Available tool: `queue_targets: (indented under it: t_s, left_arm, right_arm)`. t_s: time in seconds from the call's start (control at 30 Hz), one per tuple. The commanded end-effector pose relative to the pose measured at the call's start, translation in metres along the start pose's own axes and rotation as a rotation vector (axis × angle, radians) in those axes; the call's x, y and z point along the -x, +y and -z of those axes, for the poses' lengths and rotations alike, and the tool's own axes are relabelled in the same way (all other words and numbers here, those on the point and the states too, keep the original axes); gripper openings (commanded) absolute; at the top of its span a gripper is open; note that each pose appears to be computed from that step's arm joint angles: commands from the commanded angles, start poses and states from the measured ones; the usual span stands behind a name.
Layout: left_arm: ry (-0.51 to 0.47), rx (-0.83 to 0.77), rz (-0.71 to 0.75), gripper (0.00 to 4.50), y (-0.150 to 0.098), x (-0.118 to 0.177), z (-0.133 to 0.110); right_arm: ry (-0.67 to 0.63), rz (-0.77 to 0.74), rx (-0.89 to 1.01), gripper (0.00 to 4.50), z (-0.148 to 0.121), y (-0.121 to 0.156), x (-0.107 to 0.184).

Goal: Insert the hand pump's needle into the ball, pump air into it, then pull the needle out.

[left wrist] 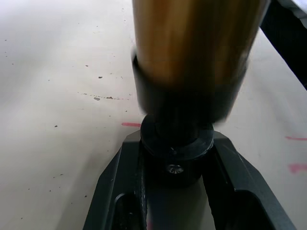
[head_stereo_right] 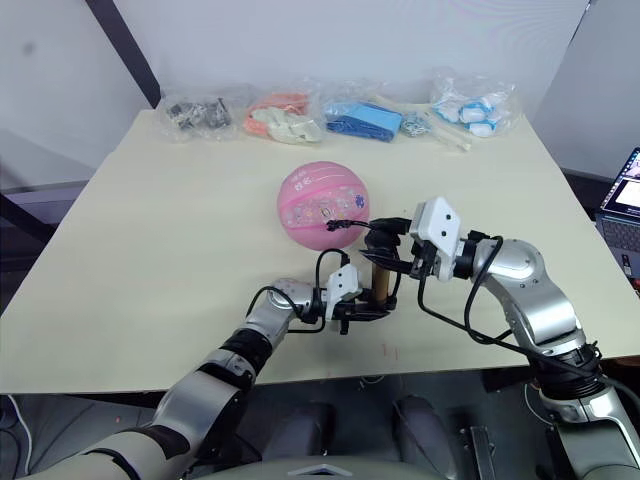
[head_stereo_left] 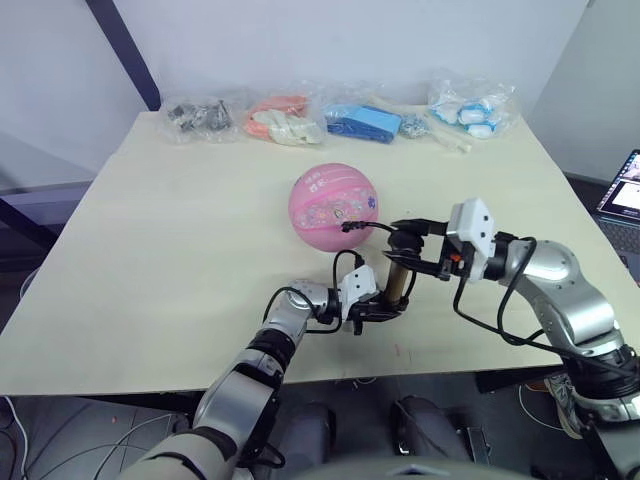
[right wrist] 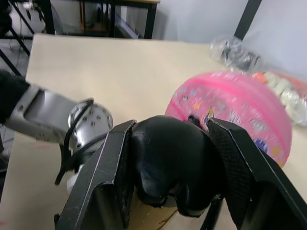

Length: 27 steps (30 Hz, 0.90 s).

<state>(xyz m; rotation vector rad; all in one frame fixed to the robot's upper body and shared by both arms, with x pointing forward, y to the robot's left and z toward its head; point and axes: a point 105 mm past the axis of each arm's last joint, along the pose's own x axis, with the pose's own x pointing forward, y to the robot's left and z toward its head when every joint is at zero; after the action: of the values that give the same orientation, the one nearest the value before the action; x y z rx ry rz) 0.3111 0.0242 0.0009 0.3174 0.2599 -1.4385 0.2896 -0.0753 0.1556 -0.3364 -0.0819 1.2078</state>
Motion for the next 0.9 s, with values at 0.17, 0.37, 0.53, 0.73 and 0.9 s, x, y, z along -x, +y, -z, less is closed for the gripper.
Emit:
queue_targets:
  t_s: [0.17,0.37,0.53,0.73,0.9]
  left_arm:
    - [0.098,0.103,0.025,1.07,-0.014,0.004,0.033]
    - [0.097,0.104,0.029,1.07,-0.014,0.004,0.033]
    - [0.097,0.1,0.027,1.07,-0.013,0.003,0.032]
    - [0.099,0.1,0.027,1.07,-0.014,0.004,0.033]
    - [0.099,0.098,0.029,1.07,-0.014,0.003,0.032]
  right_arm:
    - [-0.127,-0.071,-0.001,1.94,-0.048,-0.005,0.006]
    - [-0.22,-0.057,0.083,1.94,-0.11,-0.029,0.024]
    - [-0.278,-0.039,0.106,1.94,-0.139,-0.037,0.034]
    - [-0.195,-0.031,0.083,1.94,-0.114,-0.036,0.029]
    - [-0.073,-0.052,0.005,1.94,-0.05,-0.015,0.011]
